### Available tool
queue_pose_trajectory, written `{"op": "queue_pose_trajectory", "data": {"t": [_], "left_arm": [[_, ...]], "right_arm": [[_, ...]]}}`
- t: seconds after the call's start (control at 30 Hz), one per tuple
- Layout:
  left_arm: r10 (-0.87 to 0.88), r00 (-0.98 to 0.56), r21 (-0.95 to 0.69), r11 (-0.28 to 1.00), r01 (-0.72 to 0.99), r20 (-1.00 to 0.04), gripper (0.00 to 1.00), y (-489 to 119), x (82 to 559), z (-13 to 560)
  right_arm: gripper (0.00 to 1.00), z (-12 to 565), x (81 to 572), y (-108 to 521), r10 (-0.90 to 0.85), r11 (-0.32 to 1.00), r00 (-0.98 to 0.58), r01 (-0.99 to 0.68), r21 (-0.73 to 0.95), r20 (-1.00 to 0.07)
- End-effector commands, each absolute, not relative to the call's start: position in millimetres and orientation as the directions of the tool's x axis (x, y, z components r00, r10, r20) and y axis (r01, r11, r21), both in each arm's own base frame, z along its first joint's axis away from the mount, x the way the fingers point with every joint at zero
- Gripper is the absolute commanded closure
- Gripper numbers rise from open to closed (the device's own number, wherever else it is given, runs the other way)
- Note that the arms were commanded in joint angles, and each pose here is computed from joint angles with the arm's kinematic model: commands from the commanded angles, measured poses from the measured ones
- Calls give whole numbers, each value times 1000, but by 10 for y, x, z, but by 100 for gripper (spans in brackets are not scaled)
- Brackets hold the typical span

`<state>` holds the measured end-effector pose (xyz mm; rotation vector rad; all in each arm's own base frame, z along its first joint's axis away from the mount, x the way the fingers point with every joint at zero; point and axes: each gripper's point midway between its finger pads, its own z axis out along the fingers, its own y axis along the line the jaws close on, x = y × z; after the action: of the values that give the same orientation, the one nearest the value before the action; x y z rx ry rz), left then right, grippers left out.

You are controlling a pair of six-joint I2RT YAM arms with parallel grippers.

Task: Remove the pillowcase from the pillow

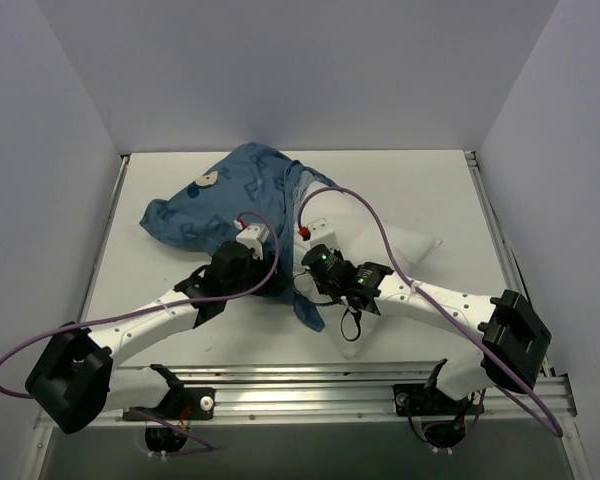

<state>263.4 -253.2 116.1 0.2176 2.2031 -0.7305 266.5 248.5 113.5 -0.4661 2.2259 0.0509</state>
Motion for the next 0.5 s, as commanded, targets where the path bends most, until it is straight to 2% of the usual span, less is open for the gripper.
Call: {"op": "queue_pose_trajectory", "data": {"t": [0.0,0.07,0.13,0.17,0.2,0.27,0.33,0.4,0.47], "left_arm": [[-81,-642,-446,784,432,-763,26,-2695,2688,1327],[-71,-645,-435,793,426,-761,30,-2705,2714,1292],[-61,-650,-421,807,415,-758,46,-2699,2745,1283],[-57,-652,-413,814,408,-756,56,-2689,2764,1262],[-57,-652,-408,819,403,-756,78,-2682,2777,1255],[-76,-645,-393,844,365,-761,96,-2634,2841,1272],[-78,-657,-354,887,298,-750,98,-2499,2877,1216],[-99,-617,-286,934,213,-781,98,-2319,3035,1306],[-124,-580,-197,978,64,-805,98,-1989,3165,1370]], "right_arm": [[100,977,2510,2479,-303,923,-634,-381,-54,-712],[100,993,2508,2485,-289,924,-636,-381,-34,-715],[100,1063,2525,2486,-264,928,-631,-372,-14,-730],[100,1083,2527,2479,-259,929,-629,-371,-10,-733],[100,1149,2527,2471,-246,930,-622,-368,0,-744],[100,1211,2556,2407,-222,937,-621,-350,12,-752],[100,1320,2542,2356,-197,934,-619,-353,45,-761],[100,1473,2548,2228,-152,943,-615,-324,73,-774],[100,1612,2564,2102,-111,953,-607,-291,90,-787]]}}
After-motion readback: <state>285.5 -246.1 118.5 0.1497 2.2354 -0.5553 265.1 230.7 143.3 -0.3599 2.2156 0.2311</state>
